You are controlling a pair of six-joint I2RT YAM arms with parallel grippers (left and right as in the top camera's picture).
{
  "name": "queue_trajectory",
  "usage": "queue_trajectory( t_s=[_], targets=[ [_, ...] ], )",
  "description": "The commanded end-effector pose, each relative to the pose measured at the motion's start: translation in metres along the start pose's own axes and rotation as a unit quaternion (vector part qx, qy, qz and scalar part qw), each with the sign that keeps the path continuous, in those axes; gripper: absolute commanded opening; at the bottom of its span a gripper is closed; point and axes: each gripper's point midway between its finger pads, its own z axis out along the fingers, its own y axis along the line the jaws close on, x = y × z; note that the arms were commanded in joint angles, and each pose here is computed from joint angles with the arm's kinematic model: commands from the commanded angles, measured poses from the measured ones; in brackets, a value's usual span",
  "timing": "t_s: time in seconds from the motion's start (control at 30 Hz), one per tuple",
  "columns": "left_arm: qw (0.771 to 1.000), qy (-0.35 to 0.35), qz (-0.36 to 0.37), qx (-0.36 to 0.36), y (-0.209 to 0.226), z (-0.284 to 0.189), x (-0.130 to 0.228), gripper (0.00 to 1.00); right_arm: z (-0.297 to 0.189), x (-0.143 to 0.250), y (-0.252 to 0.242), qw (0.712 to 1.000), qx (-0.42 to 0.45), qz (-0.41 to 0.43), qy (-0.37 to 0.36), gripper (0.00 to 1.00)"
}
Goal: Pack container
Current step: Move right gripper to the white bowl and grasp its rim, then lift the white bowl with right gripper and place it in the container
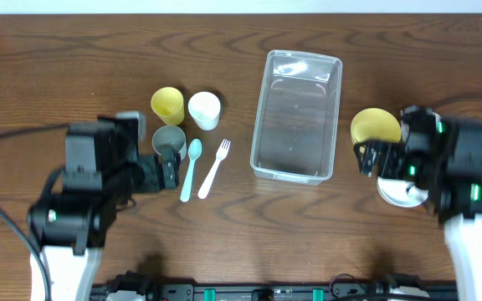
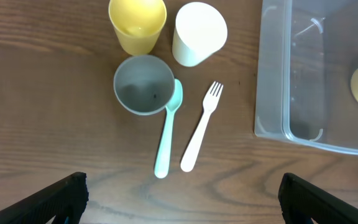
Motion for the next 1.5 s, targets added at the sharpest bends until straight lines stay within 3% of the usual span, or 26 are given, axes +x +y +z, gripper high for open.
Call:
queue_trajectory(
  t_s=[0.0,0.27,0.63,0.83,1.07,1.17,1.23,1.33,1.47],
  targets=[
    [1.000,0.010,0.010,-0.021,0.005,0.002,-0.016,0.98,0.007,-0.023,-0.009,0.998,0.040,0.001,0.038,0.99],
    [0.998,0.056,0.003,-0.030,0.011,0.021,-0.007,0.98,0.028,-0.036,-0.062,0.985,0.130,0.056,0.097,0.99],
    [0.996,0.080,-0.001,-0.034,0.013,0.030,-0.002,0.98,0.022,0.044,-0.172,0.919,0.218,0.293,0.148,0.98],
    [0.996,0.079,-0.001,-0.034,0.013,0.030,-0.002,0.98,0.043,0.071,-0.183,0.910,0.219,0.319,0.147,0.87],
    [0.996,0.079,-0.001,-0.034,0.013,0.030,-0.002,0.98,0.051,0.113,-0.198,0.879,0.278,0.353,0.161,0.79],
    [0.996,0.079,-0.001,-0.034,0.013,0.030,-0.002,0.98,0.057,0.127,-0.198,0.875,0.279,0.357,0.169,0.68],
    [0.996,0.079,-0.001,-0.034,0.013,0.030,-0.002,0.98,0.058,0.134,-0.197,0.872,0.280,0.360,0.175,0.38],
    [0.996,0.079,-0.001,-0.034,0.013,0.030,-0.002,0.98,0.057,0.137,-0.195,0.870,0.280,0.361,0.182,0.02],
    [0.996,0.079,-0.001,-0.034,0.013,0.030,-0.002,0.98,0.045,0.139,-0.188,0.870,0.280,0.362,0.184,0.01]
  ],
)
